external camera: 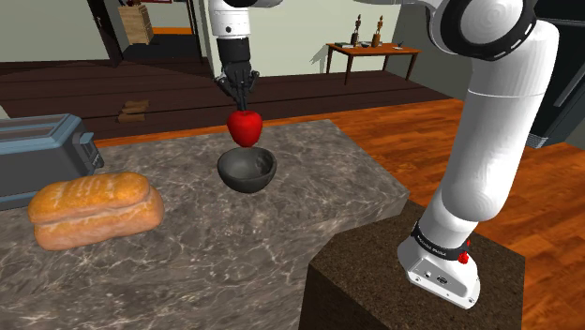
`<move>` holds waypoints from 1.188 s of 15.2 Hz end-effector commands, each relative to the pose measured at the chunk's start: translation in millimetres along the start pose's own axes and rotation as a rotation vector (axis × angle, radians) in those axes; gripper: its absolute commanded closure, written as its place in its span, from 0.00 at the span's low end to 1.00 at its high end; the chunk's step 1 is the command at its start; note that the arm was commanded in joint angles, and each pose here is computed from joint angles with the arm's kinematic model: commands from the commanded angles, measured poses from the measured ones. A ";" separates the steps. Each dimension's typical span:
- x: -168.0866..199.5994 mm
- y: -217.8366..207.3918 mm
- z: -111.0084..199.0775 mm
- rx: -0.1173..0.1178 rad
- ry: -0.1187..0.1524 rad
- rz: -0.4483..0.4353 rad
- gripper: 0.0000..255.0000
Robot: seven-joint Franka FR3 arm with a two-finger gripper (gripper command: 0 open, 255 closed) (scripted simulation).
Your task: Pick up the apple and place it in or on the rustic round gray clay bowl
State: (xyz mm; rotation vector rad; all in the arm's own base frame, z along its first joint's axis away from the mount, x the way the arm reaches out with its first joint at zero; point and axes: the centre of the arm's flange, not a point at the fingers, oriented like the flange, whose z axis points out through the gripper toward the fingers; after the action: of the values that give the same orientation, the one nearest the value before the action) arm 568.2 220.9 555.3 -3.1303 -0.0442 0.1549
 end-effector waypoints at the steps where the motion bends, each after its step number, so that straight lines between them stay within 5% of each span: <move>1: 0.4 1.0 11.4 0.000 0.001 0.000 1.00; 11: 5.5 1.4 62.9 0.000 0.001 0.000 1.00; 18: 5.5 1.4 62.9 0.000 0.001 0.000 1.00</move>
State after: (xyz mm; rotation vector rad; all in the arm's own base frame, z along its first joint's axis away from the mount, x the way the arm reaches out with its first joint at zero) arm 567.5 220.1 492.1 -3.1301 -0.0440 0.1544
